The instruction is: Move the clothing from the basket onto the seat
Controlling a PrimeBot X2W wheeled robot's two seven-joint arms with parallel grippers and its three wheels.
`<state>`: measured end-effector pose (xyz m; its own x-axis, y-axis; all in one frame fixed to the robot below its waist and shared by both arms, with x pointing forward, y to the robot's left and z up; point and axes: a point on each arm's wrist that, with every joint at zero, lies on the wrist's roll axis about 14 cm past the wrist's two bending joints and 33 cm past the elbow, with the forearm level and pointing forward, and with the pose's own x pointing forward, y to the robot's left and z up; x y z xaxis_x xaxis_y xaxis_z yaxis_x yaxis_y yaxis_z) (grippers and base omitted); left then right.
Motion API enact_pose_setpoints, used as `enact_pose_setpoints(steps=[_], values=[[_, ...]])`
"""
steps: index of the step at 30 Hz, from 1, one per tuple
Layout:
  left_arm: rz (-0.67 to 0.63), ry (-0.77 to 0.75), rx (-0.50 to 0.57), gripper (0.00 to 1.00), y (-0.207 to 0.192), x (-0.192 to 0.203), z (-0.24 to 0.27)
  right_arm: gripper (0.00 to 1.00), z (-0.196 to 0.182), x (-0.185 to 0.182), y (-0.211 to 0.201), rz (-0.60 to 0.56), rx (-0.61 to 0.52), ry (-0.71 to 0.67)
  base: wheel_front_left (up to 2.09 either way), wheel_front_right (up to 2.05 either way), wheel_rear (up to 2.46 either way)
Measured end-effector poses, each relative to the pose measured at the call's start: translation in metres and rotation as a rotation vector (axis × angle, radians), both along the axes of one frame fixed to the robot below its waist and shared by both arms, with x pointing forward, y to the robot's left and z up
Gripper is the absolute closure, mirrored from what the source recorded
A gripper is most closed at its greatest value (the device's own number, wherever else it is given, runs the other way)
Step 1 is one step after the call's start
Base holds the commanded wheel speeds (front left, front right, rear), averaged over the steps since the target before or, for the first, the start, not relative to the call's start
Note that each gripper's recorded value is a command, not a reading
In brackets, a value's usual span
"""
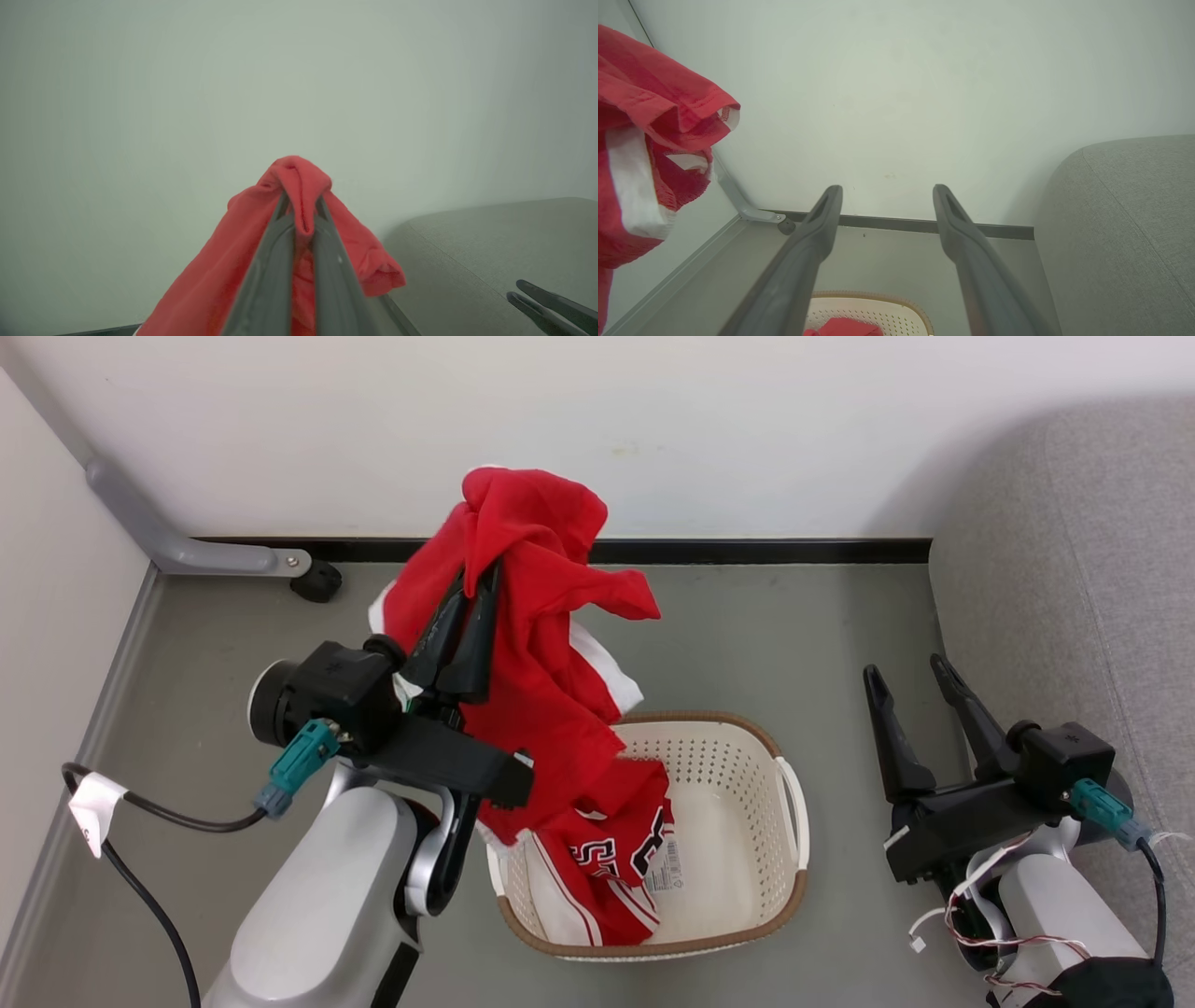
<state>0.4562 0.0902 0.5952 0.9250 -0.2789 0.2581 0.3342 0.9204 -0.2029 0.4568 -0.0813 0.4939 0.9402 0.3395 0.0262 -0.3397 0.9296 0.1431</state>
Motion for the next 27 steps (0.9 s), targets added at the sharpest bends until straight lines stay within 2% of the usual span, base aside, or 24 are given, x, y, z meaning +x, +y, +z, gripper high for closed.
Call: enact_pose_setpoints(steps=[6,14,22,27], values=[[0.004,-0.010,-0.002,1.00,0.001,0.002,0.002,0.00,0.007,0.002,0.001,0.005,0.011,-0.023,0.00,0.00,0.00],[0.004,-0.015,0.002,1.00,0.000,0.003,0.003,0.00,0.053,0.005,0.027,0.071,0.063,-0.149,0.00,0.00,0.00],[-0.003,-0.016,0.015,1.00,-0.005,0.005,0.000,0.00,0.079,-0.012,0.073,0.221,0.112,-0.219,0.00,0.00,0.00],[-0.017,-0.013,0.012,1.00,-0.010,0.005,-0.002,0.00,0.085,-0.037,0.120,0.385,0.126,-0.228,0.00,0.00,0.00]])
